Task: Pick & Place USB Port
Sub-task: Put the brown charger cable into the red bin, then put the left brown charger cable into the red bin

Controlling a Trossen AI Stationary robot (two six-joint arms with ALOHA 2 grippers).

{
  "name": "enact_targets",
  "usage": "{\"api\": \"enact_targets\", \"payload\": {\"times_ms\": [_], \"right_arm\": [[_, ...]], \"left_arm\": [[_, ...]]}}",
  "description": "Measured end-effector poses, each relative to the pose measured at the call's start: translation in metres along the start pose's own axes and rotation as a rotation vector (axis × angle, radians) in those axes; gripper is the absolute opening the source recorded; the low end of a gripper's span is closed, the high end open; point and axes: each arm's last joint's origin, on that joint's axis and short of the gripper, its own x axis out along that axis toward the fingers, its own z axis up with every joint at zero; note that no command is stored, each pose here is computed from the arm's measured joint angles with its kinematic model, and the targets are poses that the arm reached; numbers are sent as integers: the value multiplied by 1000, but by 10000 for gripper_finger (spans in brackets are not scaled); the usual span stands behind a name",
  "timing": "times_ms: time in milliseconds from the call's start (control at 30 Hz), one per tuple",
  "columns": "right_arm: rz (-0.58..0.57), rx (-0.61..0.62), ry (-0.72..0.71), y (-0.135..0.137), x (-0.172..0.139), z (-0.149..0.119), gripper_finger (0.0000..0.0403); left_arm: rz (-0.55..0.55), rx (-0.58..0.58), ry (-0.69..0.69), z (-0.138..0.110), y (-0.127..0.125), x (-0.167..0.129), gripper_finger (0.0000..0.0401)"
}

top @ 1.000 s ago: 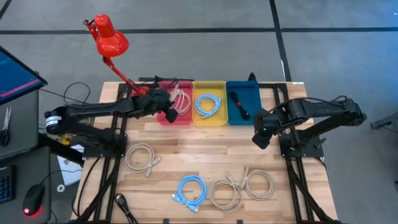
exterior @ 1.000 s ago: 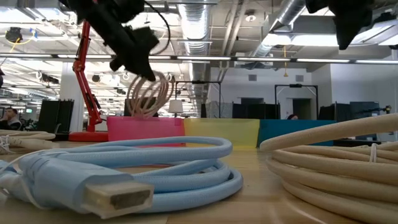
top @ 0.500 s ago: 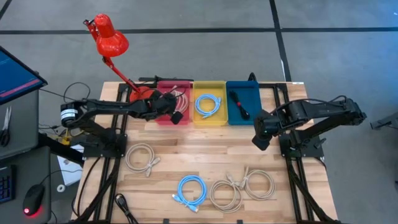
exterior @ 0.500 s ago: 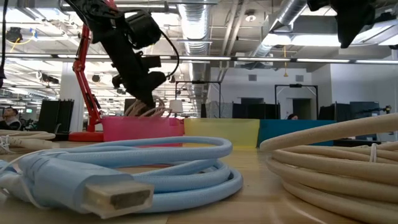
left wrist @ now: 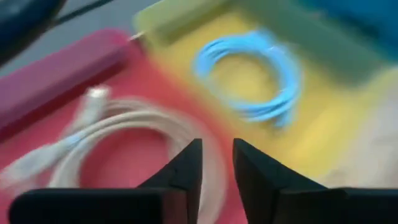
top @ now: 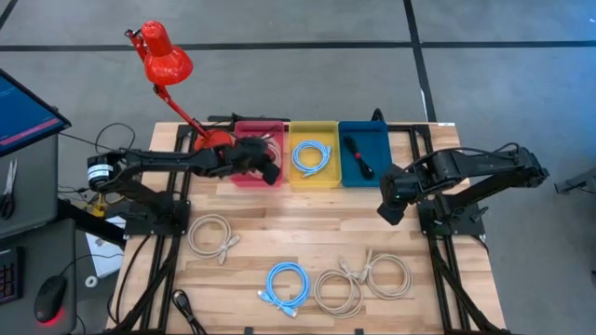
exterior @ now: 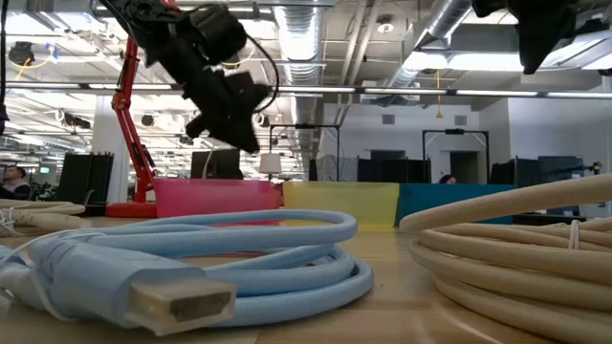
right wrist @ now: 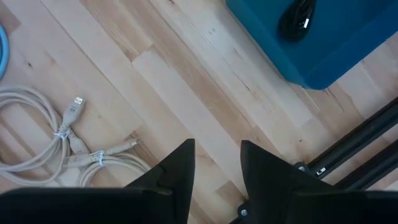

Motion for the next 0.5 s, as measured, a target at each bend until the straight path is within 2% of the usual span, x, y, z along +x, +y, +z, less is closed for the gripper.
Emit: {"api": "enact_targets", "payload": {"times_ms": [233,367,500], "right_arm": [[0,-10,0,0,0,0,120],[5,-35,-4,0,0,0,120],[-3,-58,-22,0,0,1,120]], "left_arm": [[-320,-47,-115,22,-8,-37,104],[-465,-32,-178,29,-11,-71,87],[-560,-8,-260,31,-16,-106,59]]}}
